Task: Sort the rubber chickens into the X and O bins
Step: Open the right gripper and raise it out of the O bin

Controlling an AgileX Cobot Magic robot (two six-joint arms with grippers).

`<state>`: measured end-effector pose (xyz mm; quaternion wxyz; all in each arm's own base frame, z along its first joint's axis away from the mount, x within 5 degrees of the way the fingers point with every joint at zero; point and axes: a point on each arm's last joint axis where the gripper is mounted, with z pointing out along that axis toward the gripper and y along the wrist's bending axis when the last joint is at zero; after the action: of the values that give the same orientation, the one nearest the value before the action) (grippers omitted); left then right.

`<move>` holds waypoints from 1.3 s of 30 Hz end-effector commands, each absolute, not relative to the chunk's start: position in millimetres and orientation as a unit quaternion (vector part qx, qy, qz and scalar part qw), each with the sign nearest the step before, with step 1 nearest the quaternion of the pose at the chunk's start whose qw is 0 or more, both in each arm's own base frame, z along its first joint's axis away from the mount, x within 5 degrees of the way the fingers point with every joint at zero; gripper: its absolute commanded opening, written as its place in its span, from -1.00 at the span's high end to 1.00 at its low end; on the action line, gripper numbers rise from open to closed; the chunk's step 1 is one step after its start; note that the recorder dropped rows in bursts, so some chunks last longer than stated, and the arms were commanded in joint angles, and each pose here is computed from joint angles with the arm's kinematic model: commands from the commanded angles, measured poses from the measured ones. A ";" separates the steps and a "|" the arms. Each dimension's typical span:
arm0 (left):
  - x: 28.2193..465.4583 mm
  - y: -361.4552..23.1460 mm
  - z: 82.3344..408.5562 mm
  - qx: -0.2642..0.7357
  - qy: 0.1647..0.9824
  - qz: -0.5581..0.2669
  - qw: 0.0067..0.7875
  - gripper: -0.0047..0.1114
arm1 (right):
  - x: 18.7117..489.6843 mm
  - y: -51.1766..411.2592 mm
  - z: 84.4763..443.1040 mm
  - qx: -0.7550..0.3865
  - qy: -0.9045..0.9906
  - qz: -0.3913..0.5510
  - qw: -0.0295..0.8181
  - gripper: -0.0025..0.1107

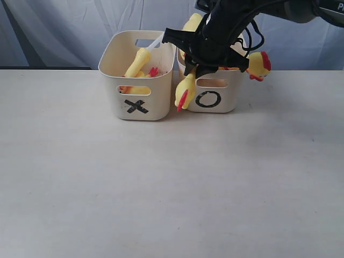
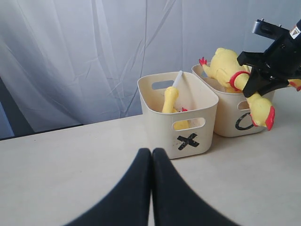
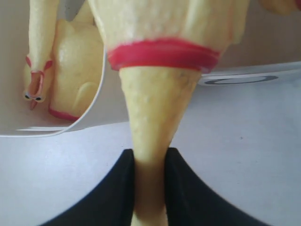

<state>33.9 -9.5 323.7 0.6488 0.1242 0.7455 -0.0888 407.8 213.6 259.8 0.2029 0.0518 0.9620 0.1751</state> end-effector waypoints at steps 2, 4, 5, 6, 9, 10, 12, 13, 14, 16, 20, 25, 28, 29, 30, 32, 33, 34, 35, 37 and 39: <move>33.0 -9.4 323.1 0.125 0.743 -0.091 0.651 0.91 | 409.4 211.4 270.5 0.048 0.956 0.179 0.229 0.97; 33.0 -9.4 323.1 0.125 0.743 -0.091 0.651 0.91 | 409.4 211.4 270.5 0.048 0.956 0.179 0.229 0.97; 33.0 -9.4 323.1 0.125 0.743 -0.091 0.651 0.91 | 409.4 211.4 270.5 0.048 0.956 0.179 0.229 0.97; 33.0 -9.4 323.1 0.125 0.743 -0.091 0.651 0.91 | 409.4 211.4 270.5 0.048 0.956 0.179 0.229 0.97; 33.0 -9.4 323.1 0.125 0.743 -0.091 0.651 0.91 | 409.4 211.4 270.5 0.047 0.956 0.178 0.229 0.97; 33.0 -9.4 323.1 0.125 0.743 -0.091 0.651 0.91 | 409.4 211.4 270.5 0.047 0.956 0.178 0.229 0.97; 33.0 -9.4 323.1 0.125 0.743 -0.091 0.651 0.91 | 409.4 211.4 270.5 0.047 0.956 0.178 0.229 0.97; 33.0 -9.4 323.1 0.125 0.743 -0.091 0.651 0.91 | 409.4 211.4 270.5 0.047 0.956 0.178 0.229 0.97; 33.0 -9.4 323.1 0.125 0.743 -0.091 0.651 0.91 | 409.4 211.4 270.5 0.047 0.956 0.178 0.229 0.97; 33.0 -9.4 323.1 0.125 0.743 -0.091 0.651 0.91 | 409.2 211.3 270.4 0.047 0.956 0.178 0.228 0.97; 33.0 -9.4 323.1 0.125 0.743 -0.091 0.651 0.91 | 409.1 211.3 270.3 0.047 0.956 0.178 0.227 0.69; 33.0 -9.4 323.1 0.125 0.743 -0.091 0.651 0.91 | 408.9 211.2 270.2 0.047 0.957 0.177 0.226 0.23; 33.0 -9.4 323.1 0.125 0.743 -0.091 0.651 0.91 | 408.9 211.2 270.2 0.047 0.957 0.177 0.226 0.22; 33.0 -9.4 323.1 0.125 0.743 -0.091 0.651 0.91 | 409.1 211.3 270.3 0.047 0.956 0.178 0.227 0.22; 33.0 -9.4 323.1 0.125 0.743 -0.091 0.651 0.91 | 409.1 211.3 270.3 0.047 0.956 0.178 0.227 0.22; 33.0 -9.4 323.1 0.125 0.743 -0.091 0.651 0.91 | 409.1 211.3 270.3 0.047 0.956 0.178 0.227 0.22; 33.0 -9.4 323.1 0.125 0.743 -0.091 0.651 0.91 | 409.0 211.4 270.3 0.047 0.956 0.178 0.227 0.22; 33.0 -9.4 323.1 0.125 0.743 -0.091 0.651 0.91 | 408.9 211.3 270.2 0.047 0.957 0.178 0.226 0.22; 33.0 -9.4 323.1 0.125 0.743 -0.091 0.651 0.91 | 408.7 211.4 270.1 0.047 0.957 0.178 0.225 0.21; 33.0 -9.4 323.1 0.125 0.743 -0.091 0.651 0.91 | 408.2 211.8 270.0 0.049 0.957 0.181 0.221 0.18; 33.0 -9.4 323.1 0.125 0.743 -0.091 0.651 0.91 | 406.9 212.0 272.3 0.051 0.957 0.185 0.219 0.10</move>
<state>33.9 -9.5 323.7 0.6488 0.1242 0.7455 -0.0888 408.9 214.0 262.6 0.2135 0.0524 0.9586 0.1808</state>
